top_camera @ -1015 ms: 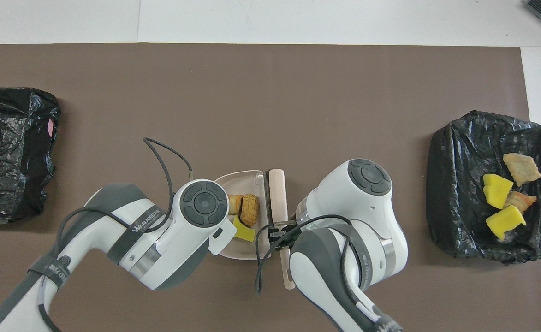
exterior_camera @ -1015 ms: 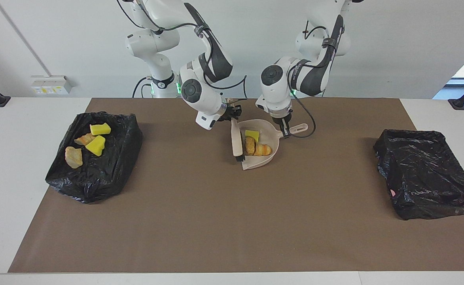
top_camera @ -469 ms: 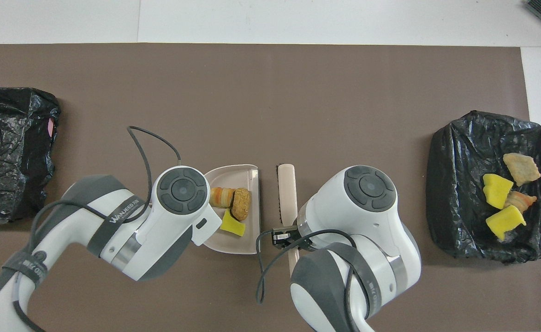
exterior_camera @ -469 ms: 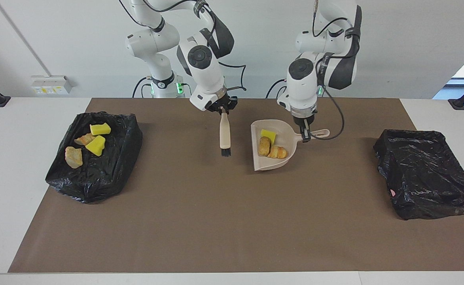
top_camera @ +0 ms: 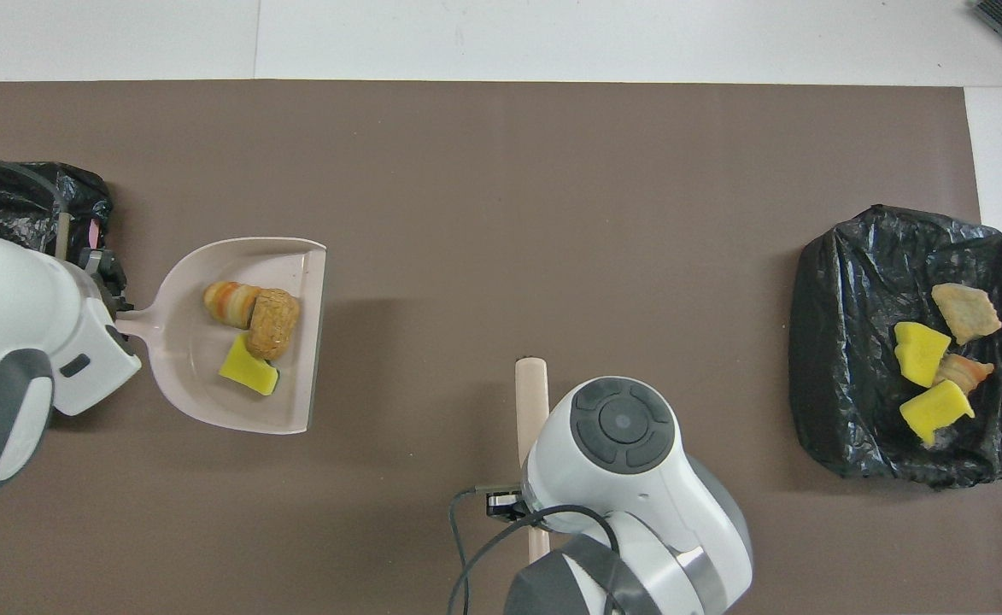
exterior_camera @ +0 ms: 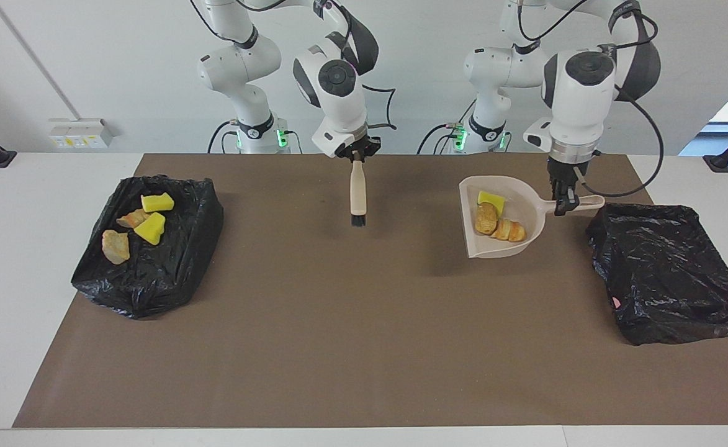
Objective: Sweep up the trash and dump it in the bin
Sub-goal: 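Carry the dustpan to the nearer black bag and tip it with the left gripper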
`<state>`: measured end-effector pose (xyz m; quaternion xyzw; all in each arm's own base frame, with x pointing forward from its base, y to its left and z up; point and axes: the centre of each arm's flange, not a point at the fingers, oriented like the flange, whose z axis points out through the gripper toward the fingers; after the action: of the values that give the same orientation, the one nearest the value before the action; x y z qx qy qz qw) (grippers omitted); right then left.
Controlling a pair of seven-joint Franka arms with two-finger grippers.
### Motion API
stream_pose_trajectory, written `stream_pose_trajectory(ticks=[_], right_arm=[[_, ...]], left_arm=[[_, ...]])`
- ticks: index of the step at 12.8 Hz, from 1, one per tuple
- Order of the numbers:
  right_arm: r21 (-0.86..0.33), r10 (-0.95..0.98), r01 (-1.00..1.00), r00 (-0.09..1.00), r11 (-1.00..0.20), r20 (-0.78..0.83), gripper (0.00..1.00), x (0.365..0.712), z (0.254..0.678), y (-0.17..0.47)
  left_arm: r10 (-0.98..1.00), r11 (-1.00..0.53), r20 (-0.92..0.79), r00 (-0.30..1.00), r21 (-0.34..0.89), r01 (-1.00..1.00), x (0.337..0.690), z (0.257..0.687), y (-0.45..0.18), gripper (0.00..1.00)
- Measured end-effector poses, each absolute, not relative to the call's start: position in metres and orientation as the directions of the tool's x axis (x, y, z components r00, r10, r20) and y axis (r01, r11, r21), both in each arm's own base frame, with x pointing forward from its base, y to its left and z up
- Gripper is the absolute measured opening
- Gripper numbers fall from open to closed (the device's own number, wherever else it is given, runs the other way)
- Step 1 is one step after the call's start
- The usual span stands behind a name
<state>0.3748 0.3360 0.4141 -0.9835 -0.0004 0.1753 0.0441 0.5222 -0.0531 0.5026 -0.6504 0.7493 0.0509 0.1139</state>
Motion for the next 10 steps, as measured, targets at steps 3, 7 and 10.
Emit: stream_pose_trajectory(ticks=[3,7,10], right_arm=[[-0.059,0.037,0.016,0.927,-0.998,-0.374,0.26,0.354,0.393,0.341],[-0.045,0.028,0.013,0.939,-0.999,-0.344,0.26,0.327,0.355,0.351],[-0.032,0.008,-0.003,0.942,-0.999,-0.336,0.26,0.316,0.339,0.355]], left_arm=[[-0.982,0.036,-0.188,-0.016,-0.103,-0.994,0.531,0.520,0.018,0.32],[-0.986,-0.050,-0.153,0.069,-0.125,-0.991,0.532,0.536,0.102,0.32],[-0.987,-0.036,-0.152,0.057,-0.136,-0.990,0.543,0.546,0.161,0.32]])
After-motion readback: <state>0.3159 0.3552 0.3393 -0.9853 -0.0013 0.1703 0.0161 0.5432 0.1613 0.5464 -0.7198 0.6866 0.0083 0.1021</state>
